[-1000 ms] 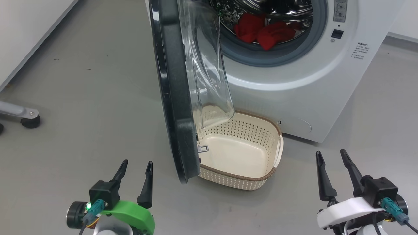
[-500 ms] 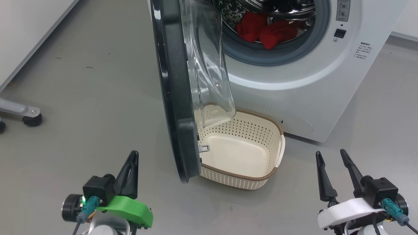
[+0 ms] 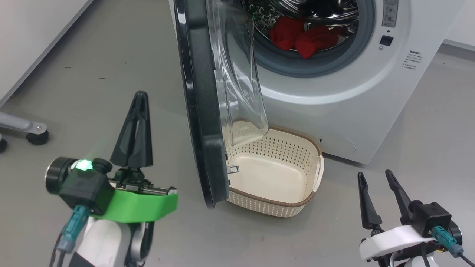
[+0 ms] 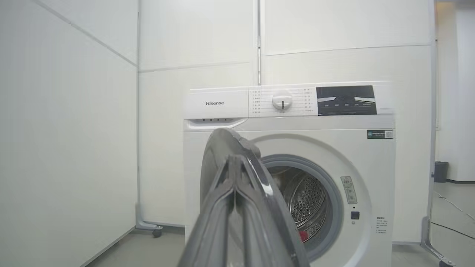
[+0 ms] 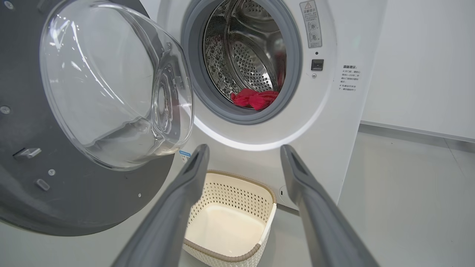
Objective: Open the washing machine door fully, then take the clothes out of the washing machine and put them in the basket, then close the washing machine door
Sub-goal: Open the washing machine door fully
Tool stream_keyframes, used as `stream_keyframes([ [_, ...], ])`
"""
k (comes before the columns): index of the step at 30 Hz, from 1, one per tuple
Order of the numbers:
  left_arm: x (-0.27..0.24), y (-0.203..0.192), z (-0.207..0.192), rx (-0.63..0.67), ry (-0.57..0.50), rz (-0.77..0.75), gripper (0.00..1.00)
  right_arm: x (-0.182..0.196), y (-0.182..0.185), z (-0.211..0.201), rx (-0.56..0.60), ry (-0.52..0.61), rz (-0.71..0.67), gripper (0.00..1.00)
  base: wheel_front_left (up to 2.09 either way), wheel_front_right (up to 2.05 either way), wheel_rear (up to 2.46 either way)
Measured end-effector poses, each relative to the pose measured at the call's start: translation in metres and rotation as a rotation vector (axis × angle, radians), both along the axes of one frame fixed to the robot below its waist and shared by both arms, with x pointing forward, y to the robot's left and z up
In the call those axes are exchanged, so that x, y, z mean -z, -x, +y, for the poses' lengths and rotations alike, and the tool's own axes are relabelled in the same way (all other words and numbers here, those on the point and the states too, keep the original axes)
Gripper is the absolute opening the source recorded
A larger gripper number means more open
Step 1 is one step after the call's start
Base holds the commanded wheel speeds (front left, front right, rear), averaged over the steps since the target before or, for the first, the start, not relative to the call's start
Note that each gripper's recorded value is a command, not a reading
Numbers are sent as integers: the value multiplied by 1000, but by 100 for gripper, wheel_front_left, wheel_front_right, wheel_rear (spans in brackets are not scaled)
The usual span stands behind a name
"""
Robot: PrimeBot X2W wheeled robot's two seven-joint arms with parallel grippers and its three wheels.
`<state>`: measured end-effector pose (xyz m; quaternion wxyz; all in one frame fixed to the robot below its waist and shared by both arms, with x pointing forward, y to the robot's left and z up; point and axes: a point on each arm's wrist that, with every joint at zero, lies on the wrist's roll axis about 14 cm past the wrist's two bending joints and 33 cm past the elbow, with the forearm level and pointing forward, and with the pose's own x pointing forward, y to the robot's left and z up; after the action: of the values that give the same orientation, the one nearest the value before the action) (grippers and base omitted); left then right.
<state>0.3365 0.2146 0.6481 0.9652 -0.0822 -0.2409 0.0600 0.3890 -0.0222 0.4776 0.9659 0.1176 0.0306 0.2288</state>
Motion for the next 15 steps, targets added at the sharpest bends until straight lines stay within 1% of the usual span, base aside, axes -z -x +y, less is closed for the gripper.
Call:
stream_keyframes([
  [4,-28,7,-29,103,-28,-96,0,-1,1,1,-3,-1,-5,100,0,0,0],
  [6,-36,10,-48,176,-35,-125,0,-2,1,0,0,-2,-5,100,0,0,0],
  [8,-38,12,-65,247,-18,-136,0,-2,2,1,-5,-2,-8,100,0,0,0],
  [11,-25,12,-89,346,5,-75,0,-1,3,2,-8,-8,-5,100,0,0,0],
  [15,9,10,-112,433,36,76,0,1,4,2,-13,-7,-1,100,0,0,0],
])
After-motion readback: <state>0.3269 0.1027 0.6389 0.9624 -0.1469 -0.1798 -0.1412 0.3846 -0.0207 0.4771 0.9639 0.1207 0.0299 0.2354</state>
